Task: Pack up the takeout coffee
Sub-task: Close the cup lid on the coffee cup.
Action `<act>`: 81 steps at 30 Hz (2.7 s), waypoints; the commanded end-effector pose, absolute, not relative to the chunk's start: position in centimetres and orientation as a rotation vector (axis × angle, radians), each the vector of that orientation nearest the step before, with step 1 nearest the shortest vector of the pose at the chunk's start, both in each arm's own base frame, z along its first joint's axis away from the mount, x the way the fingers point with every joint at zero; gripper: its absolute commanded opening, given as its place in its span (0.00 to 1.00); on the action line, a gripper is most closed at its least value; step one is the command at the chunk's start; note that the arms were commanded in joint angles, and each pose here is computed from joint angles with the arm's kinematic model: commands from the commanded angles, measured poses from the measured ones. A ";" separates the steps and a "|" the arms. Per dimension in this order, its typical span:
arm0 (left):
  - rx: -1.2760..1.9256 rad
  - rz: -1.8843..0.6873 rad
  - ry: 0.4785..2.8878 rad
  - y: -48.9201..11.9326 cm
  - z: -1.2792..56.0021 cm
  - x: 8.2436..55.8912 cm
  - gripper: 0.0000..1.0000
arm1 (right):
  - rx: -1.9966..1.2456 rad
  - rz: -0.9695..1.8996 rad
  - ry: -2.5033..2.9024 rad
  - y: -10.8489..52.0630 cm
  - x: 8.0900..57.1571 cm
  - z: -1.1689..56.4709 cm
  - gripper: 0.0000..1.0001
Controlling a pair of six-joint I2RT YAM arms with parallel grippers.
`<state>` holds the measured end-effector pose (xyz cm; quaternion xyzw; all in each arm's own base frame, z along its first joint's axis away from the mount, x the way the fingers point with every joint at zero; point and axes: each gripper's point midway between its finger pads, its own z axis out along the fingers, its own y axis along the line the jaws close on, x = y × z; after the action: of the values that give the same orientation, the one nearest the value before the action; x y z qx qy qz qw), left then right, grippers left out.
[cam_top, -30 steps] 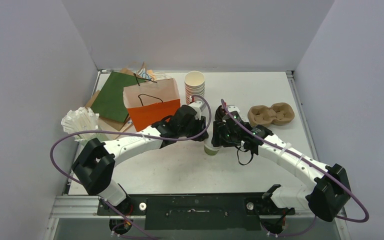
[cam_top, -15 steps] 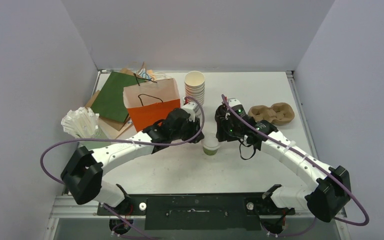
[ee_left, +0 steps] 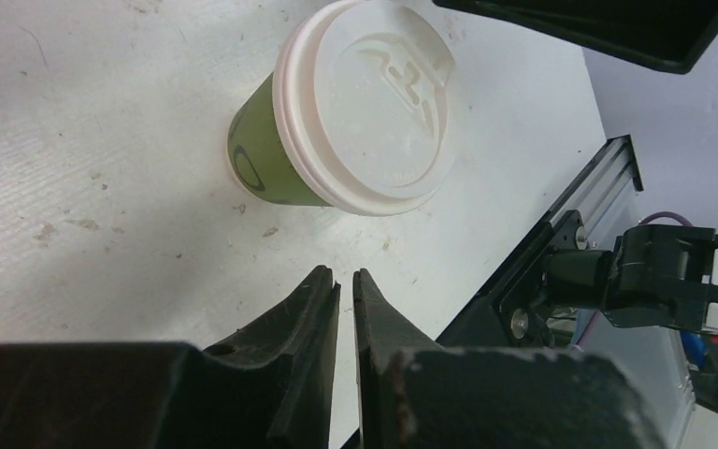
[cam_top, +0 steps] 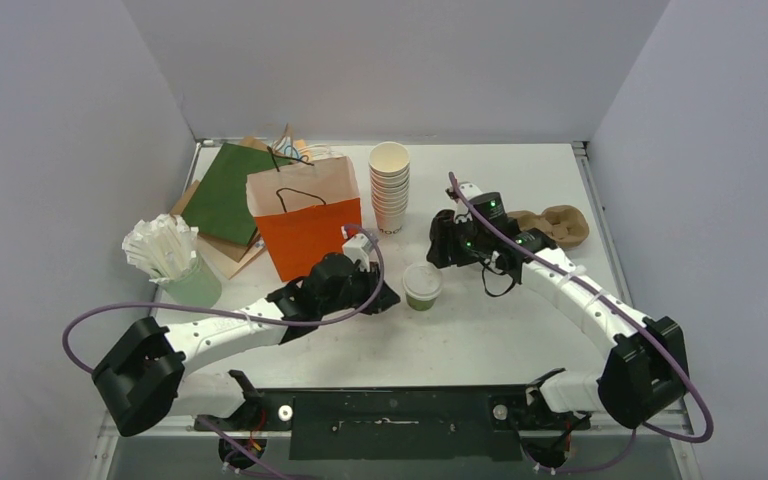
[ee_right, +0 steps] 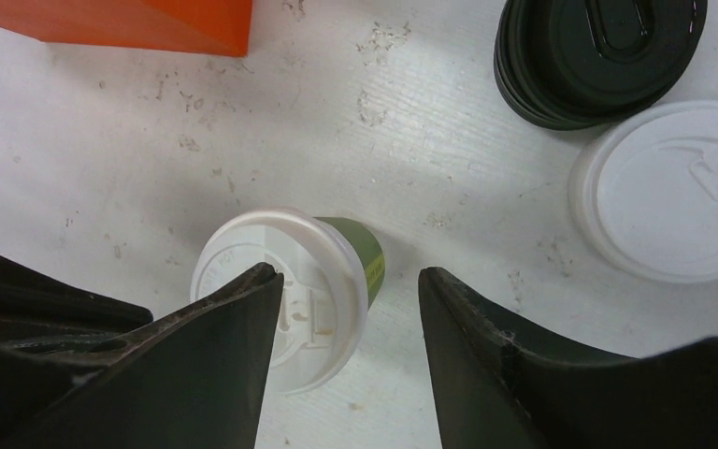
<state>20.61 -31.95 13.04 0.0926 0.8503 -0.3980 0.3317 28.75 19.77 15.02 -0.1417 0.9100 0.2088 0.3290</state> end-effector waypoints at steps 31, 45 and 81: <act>0.179 -1.235 2.117 -33.9 13.8 25.1 0.06 | -0.418 0.900 2.332 22.6 26.2 14.8 0.71; 0.216 -1.182 2.115 -34.8 13.5 28.0 0.06 | -0.276 0.862 2.407 21.0 23.8 13.5 0.73; 0.224 -1.333 2.059 -33.4 15.9 25.7 0.24 | -0.810 0.277 2.260 23.0 27.3 14.8 0.99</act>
<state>25.78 -32.64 14.22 0.0796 0.8167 -0.4710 0.3239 25.43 24.05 13.09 -0.3211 0.8772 0.1525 0.3227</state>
